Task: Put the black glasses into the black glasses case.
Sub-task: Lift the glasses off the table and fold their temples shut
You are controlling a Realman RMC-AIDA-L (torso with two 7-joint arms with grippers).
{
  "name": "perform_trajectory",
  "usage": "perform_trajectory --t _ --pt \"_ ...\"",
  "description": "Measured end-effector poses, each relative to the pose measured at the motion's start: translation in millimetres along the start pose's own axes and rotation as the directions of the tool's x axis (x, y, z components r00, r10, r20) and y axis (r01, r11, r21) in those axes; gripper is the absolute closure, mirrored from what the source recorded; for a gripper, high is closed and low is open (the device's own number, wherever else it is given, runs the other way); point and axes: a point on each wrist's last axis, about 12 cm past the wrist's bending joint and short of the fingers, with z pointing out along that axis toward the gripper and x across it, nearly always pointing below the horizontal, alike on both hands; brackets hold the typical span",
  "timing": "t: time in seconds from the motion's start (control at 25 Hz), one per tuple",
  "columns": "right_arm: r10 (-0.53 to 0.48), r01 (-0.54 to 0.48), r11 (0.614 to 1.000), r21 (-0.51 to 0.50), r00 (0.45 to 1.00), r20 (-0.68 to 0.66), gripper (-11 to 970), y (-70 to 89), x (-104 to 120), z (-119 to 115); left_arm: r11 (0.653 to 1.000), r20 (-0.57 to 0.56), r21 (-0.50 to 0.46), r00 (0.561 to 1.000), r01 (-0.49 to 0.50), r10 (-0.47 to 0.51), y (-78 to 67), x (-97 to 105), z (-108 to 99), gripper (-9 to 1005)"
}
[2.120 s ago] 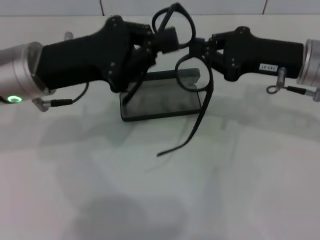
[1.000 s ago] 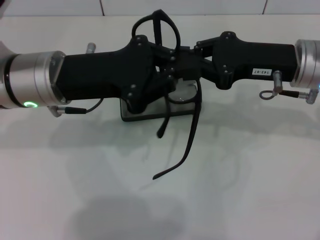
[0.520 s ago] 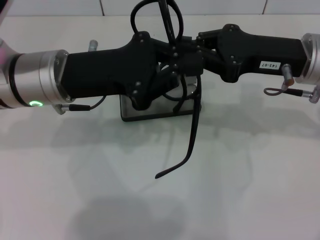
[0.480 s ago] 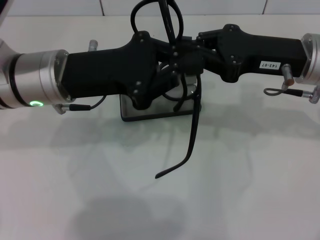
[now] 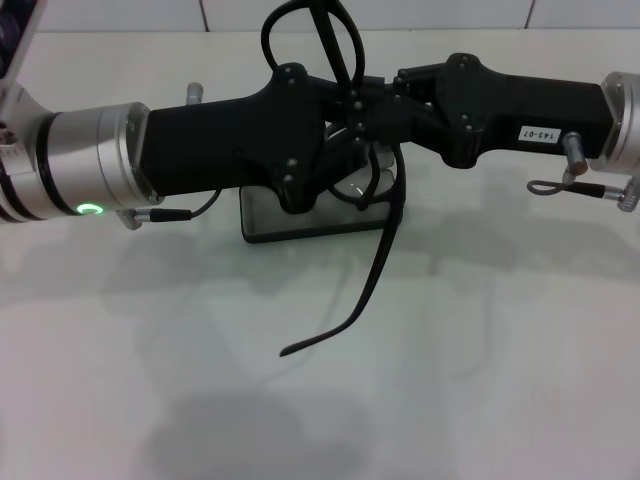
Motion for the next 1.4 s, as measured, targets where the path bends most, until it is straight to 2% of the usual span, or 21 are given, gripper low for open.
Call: perform_trajectory --t 0.36,0.72,0.88,1.04,1.24,1.4 --pt "0.000 0.000 0.996 0.085 1.000 -0.001 911 -6.7 5 -8 1.000 0.014 0.017 1.000 0.025 -0.026 0.1 -10 -7 990" --pt "-0.068 0.072 0.979 0.190 0.997 -0.027 911 -20.3 3 -8 0.998 -0.052 0.018 0.997 0.053 -0.052 -5.7 -26 -38 989" --pt "-0.133 0.142 0.955 0.261 0.990 -0.054 910 -29.8 0 -7 0.997 -0.096 0.013 0.993 0.076 -0.074 -11.5 -19 -48 988" --pt "-0.189 0.199 0.926 0.320 0.980 -0.063 911 -37.0 -7 -6 0.995 -0.133 0.014 0.987 0.095 -0.093 -17.8 -8 -49 988" --pt "-0.248 0.243 0.905 0.350 0.968 -0.031 910 -39.6 -16 -6 0.993 -0.148 0.000 0.982 0.119 -0.117 -26.5 14 -51 987" --pt "-0.263 0.257 0.898 0.358 0.964 -0.032 910 -40.6 -18 -7 0.989 -0.202 -0.040 0.968 0.143 -0.148 -27.6 30 -51 987"
